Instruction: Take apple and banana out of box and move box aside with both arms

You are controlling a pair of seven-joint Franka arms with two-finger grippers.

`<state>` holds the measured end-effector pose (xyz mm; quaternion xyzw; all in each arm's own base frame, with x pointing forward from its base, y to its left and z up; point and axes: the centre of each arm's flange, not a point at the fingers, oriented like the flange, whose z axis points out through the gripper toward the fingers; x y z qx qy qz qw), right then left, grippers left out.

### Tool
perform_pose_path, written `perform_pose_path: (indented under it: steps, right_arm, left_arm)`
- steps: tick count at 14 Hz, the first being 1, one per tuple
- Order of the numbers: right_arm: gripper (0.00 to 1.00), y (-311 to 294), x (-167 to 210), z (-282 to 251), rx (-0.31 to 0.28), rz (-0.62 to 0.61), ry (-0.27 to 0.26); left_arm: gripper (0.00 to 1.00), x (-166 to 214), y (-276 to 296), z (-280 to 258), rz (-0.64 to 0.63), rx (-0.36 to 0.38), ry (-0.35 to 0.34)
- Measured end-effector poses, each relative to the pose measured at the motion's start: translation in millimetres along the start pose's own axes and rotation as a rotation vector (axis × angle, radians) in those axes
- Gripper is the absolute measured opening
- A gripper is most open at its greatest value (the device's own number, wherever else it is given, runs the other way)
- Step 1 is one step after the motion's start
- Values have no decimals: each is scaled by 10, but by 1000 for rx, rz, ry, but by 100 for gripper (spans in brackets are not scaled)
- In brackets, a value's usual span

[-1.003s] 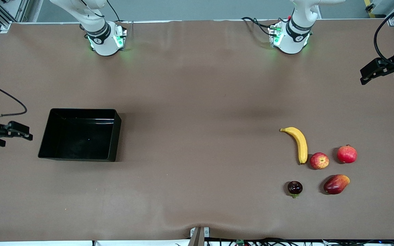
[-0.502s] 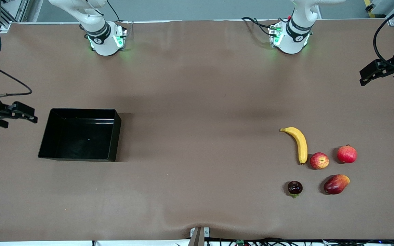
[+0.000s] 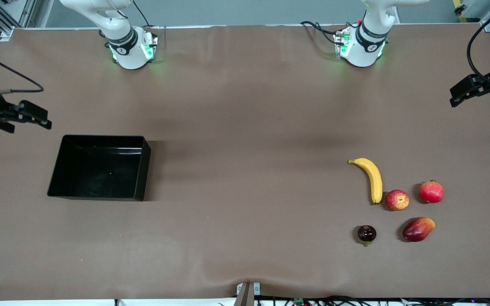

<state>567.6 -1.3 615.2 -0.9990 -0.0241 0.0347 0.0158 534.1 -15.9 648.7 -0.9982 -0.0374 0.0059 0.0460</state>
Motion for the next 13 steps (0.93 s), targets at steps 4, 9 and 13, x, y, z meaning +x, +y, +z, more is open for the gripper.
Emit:
perform_pose_path:
  steps: [4,9,13]
  right_arm:
    - [100,52,-112,60,2,66,-52]
    - [100,227,-141,158,1,99,-83]
    - [100,228,-142,176,-1,100,-88]
  left_arm:
    - [100,6,-49,6,-9,0,-1]
    - [100,9,-19,16,-7,-22,-6]
    - [100,33,41,64,-1,-55,-19]
